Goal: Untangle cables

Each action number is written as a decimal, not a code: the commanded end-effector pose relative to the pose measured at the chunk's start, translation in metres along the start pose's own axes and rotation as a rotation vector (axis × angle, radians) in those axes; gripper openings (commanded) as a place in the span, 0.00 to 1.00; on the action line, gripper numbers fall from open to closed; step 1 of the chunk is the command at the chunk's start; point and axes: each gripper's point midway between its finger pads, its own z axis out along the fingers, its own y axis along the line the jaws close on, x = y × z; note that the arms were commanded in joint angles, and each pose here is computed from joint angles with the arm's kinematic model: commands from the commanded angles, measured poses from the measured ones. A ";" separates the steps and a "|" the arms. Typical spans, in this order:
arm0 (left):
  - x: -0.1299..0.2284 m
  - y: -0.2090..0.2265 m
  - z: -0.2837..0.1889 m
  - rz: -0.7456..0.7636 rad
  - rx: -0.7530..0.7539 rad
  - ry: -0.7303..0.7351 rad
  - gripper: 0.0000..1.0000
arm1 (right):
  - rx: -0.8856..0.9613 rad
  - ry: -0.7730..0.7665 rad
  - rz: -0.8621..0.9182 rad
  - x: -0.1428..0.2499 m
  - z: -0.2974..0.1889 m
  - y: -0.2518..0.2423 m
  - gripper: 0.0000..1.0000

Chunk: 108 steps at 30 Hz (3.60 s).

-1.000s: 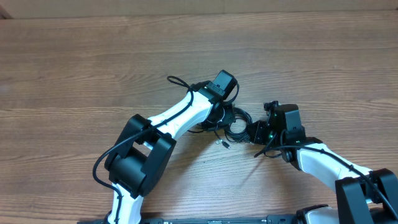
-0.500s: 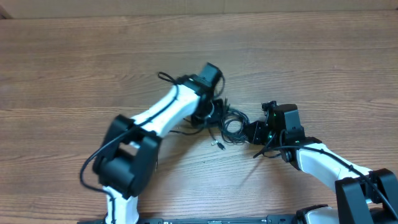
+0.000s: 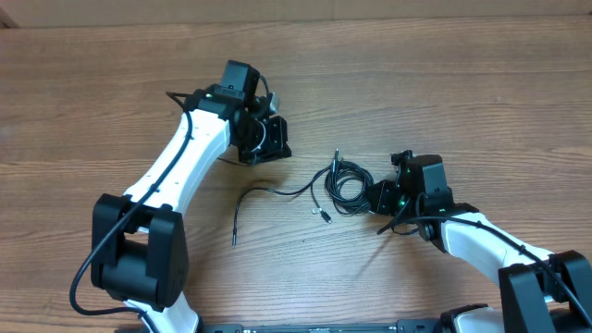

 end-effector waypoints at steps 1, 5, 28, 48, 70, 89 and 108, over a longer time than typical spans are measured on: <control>0.015 -0.024 0.010 0.088 0.031 0.034 0.05 | 0.025 -0.013 0.001 -0.005 0.000 -0.005 0.04; 0.023 -0.028 0.029 0.089 -0.088 0.009 0.09 | 0.025 -0.013 0.001 -0.005 0.000 -0.005 0.04; 0.058 -0.007 0.134 -0.041 -0.235 0.148 0.28 | 0.032 0.000 0.006 -0.001 0.000 -0.006 0.04; 0.038 -0.006 0.088 -0.038 -0.056 0.193 0.04 | 0.100 -0.006 0.012 0.000 -0.001 -0.019 0.04; 0.006 0.020 0.029 -0.038 0.049 0.121 0.04 | 0.101 -0.002 0.013 0.001 -0.001 -0.019 0.04; 0.031 -0.011 0.056 0.111 -0.013 0.155 0.60 | 0.094 0.000 0.013 0.001 -0.001 -0.018 0.04; -0.055 -0.037 -0.020 0.163 -0.167 -0.148 0.53 | 0.095 0.000 0.013 0.001 -0.001 -0.018 0.04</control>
